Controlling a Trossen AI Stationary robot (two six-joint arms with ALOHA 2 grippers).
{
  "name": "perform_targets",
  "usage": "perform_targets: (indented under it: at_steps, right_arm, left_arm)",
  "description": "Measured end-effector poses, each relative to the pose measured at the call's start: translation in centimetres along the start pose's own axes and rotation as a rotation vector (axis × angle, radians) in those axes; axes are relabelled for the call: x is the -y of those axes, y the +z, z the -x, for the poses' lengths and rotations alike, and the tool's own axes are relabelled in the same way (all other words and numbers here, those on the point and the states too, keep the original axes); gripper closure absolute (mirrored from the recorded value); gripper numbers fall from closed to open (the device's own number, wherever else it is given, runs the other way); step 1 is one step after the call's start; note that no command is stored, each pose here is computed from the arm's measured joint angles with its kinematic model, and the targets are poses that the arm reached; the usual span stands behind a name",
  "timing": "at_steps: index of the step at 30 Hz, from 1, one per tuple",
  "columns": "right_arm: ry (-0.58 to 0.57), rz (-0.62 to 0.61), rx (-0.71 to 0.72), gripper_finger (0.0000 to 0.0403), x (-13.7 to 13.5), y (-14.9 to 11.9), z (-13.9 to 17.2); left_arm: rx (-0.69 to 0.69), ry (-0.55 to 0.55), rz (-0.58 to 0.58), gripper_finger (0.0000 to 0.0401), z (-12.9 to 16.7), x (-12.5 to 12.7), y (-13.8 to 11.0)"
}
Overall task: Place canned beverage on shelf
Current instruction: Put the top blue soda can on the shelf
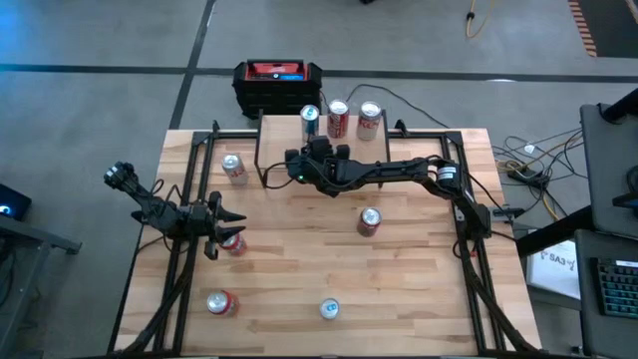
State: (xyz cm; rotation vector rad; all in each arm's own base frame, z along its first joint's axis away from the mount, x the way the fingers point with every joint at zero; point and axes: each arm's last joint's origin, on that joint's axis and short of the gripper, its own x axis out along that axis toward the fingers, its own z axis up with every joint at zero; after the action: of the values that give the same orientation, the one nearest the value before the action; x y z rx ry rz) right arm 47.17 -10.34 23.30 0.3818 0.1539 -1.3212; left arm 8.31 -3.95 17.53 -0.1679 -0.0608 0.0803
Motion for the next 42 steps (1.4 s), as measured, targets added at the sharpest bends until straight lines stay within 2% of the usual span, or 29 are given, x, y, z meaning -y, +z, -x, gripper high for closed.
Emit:
perform_targets:
  at_steps: [4,8,13,20,27,36,42]
  right_arm:
    - [0.019,0.012,-0.019,0.0314,-0.1,-0.1,0.1]
    - [0.024,0.022,-0.020,0.0288,-0.2,-0.2,0.3]
    - [0.026,0.044,-0.017,0.0220,-0.2,-0.1,0.3]
    - [0.023,0.010,0.014,0.0114,-0.4,0.2,0.3]
    - [0.001,-0.001,0.044,0.0043,-0.4,0.5,0.1]
    - [-0.007,-0.037,0.072,0.0033,-0.2,1.2,-0.7]
    - [-0.013,-0.019,0.085,0.0033,0.0,1.7,-1.3]
  left_arm:
    - [0.000,0.000,0.000,0.0283,0.0,0.0,0.0]
    - [0.000,0.000,0.000,0.0283,0.0,0.0,0.0]
    - [0.000,0.000,0.000,0.0283,0.0,0.0,0.0]
    - [0.000,0.000,0.000,0.0283,0.0,0.0,0.0]
    - [0.000,0.000,0.000,0.0283,0.0,0.0,0.0]
    - [0.000,0.000,0.000,0.0283,0.0,0.0,0.0]
    - [0.000,0.000,0.000,0.0283,0.0,0.0,0.0]
